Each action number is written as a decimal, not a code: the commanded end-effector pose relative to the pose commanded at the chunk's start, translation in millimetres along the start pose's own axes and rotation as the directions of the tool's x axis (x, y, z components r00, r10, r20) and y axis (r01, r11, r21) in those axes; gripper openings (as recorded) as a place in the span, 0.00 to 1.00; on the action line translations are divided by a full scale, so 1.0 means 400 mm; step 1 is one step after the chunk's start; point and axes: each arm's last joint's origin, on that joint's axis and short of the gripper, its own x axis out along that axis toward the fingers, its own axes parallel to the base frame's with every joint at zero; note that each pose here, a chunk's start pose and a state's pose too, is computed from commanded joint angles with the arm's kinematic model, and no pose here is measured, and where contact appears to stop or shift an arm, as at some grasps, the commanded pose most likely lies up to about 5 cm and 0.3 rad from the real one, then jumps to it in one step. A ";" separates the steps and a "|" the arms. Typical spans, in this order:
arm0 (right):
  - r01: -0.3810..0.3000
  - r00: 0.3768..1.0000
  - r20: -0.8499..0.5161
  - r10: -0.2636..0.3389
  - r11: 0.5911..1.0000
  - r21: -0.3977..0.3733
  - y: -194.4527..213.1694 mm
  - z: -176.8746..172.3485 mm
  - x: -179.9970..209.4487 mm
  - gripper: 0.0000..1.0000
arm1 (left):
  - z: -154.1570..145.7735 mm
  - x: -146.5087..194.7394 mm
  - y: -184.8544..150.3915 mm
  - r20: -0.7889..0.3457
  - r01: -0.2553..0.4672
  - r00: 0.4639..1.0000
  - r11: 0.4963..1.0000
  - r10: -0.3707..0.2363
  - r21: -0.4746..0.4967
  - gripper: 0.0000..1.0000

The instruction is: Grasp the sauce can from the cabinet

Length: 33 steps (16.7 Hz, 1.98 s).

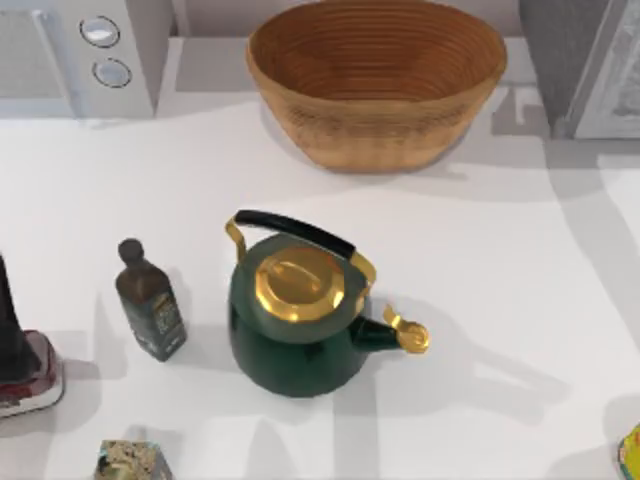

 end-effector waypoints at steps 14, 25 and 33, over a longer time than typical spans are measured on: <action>0.008 1.000 0.009 -0.008 1.000 0.000 -0.007 -0.003 0.027 1.00 | 0.000 0.000 0.000 0.000 0.000 1.000 1.000 0.000 0.000 1.00; 0.008 1.000 0.009 -0.008 1.000 0.000 -0.008 -0.001 0.164 1.00 | 0.000 0.000 0.000 0.000 0.000 1.000 1.000 0.000 0.000 1.00; 0.008 1.000 0.009 -0.008 1.000 0.000 -0.008 -0.002 0.177 0.77 | 0.000 0.000 0.000 0.000 0.000 1.000 1.000 0.000 0.000 1.00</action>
